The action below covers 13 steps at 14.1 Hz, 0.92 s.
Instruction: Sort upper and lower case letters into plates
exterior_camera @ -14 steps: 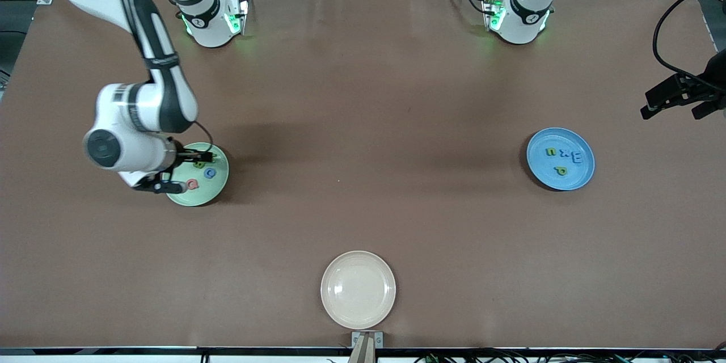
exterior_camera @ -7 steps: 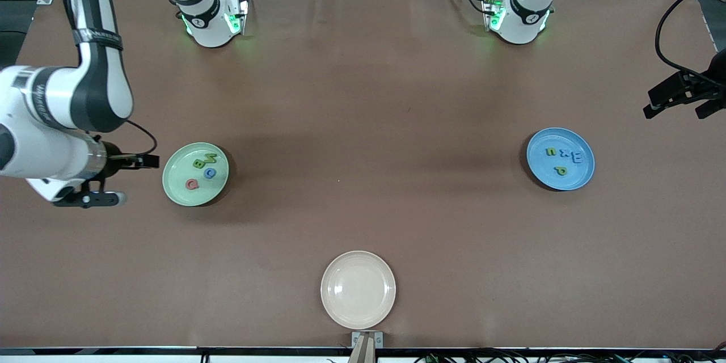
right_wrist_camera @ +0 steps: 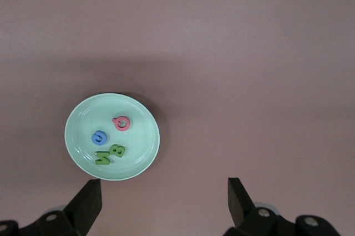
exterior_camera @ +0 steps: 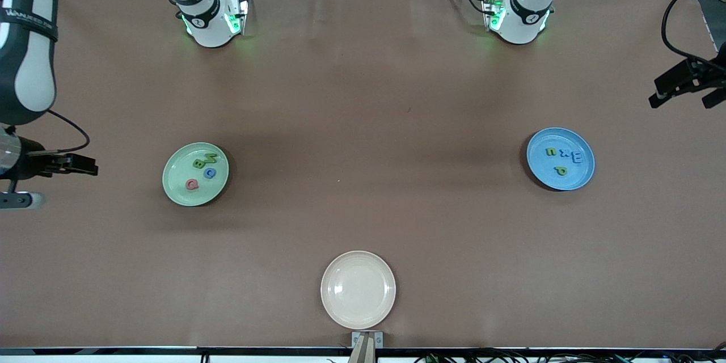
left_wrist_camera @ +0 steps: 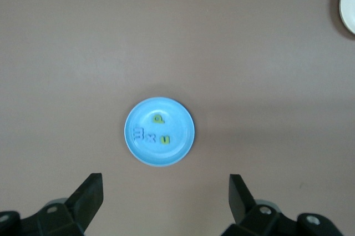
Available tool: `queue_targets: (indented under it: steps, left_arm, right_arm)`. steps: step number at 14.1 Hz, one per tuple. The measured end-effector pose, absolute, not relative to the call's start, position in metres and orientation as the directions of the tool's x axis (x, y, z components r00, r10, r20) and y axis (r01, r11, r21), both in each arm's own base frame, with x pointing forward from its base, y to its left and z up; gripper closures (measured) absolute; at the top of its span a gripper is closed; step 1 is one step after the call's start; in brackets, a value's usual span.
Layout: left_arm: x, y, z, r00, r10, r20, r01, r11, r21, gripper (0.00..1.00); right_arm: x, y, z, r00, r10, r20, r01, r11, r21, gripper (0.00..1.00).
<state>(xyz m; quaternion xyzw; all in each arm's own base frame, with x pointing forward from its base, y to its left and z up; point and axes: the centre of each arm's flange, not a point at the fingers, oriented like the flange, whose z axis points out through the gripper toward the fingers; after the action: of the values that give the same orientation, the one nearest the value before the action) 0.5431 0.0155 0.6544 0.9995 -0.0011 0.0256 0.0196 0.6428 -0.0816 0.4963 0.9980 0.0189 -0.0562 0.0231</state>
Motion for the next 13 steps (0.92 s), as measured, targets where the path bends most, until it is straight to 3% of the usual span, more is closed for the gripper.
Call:
queue_targets:
  steps: [13]
  left_arm:
    - [0.541,0.012,0.652,0.999,-0.009,0.036,-0.010,-0.999,0.040,0.00]
  right_arm:
    - [0.643,-0.100,0.530,0.997,-0.004,-0.081,-0.005,-1.000,-0.003,0.00]
